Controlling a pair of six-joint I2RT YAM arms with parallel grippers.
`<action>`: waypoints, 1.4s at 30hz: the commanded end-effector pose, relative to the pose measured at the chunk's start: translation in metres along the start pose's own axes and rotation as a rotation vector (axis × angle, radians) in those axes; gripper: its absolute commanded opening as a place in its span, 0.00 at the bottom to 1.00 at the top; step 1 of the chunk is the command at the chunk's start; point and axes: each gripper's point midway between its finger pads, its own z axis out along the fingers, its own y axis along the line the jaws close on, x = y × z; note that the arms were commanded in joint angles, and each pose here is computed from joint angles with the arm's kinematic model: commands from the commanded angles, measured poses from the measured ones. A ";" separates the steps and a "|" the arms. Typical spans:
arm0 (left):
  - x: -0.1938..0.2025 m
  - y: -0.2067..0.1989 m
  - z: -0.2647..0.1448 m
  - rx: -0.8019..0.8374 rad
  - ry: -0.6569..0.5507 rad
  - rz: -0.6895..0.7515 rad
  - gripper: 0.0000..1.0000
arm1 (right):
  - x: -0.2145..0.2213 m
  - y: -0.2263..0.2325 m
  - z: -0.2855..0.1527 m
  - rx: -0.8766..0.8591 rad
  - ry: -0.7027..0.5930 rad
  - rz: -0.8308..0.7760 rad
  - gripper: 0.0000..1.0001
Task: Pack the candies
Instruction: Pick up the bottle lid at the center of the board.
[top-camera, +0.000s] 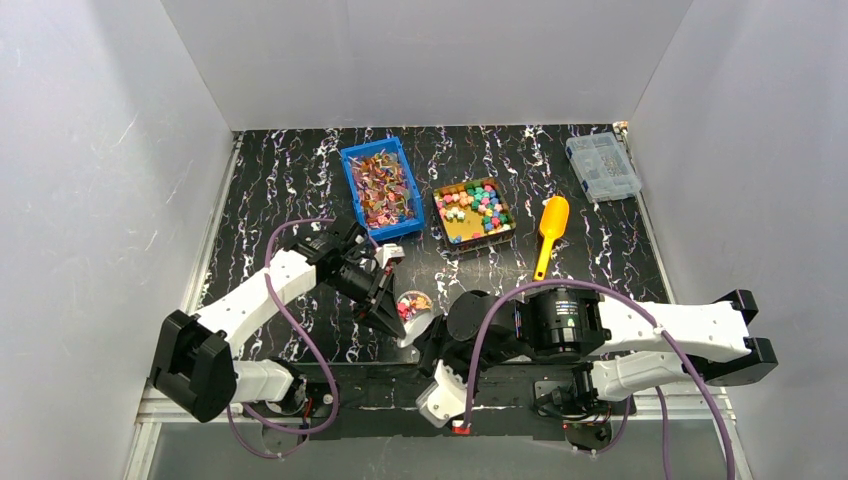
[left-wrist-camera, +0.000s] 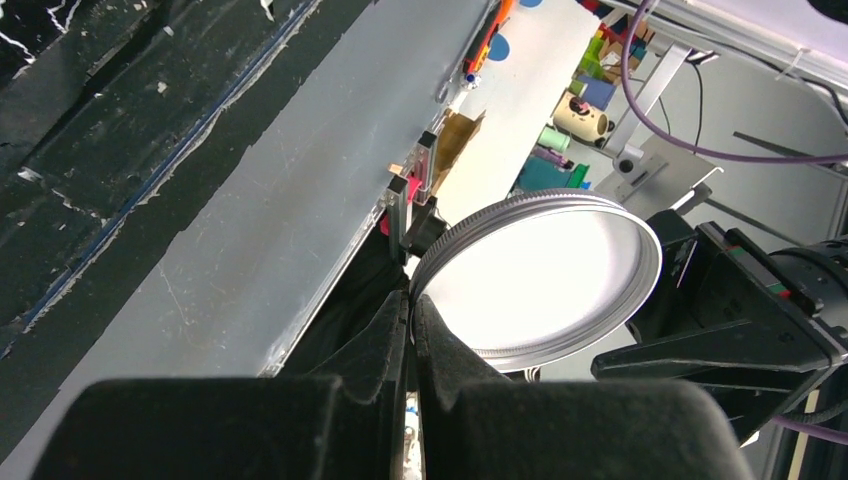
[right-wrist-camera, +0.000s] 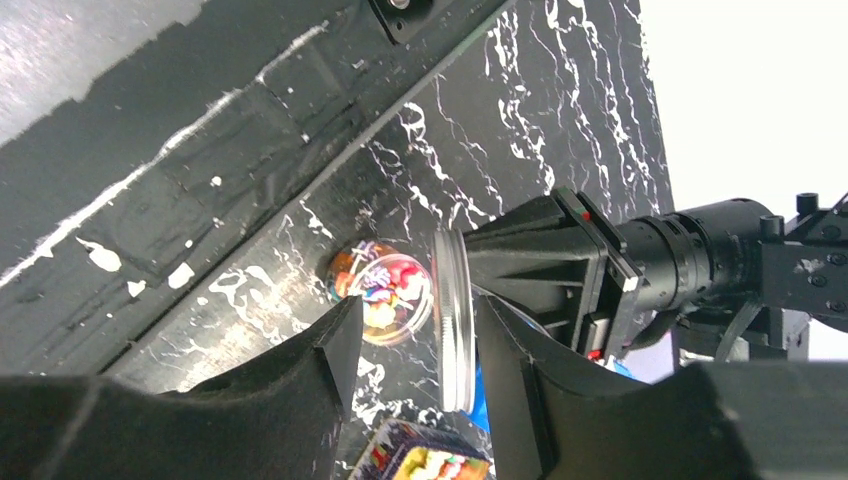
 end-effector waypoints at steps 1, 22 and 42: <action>0.018 -0.007 0.001 0.037 0.047 0.022 0.00 | 0.001 -0.021 -0.013 0.077 0.060 -0.076 0.54; 0.027 -0.007 0.005 0.021 0.077 0.054 0.00 | 0.005 -0.022 -0.005 0.076 0.108 -0.088 0.39; 0.028 -0.013 0.002 0.000 0.070 0.087 0.35 | 0.008 -0.011 -0.005 0.033 0.129 -0.051 0.01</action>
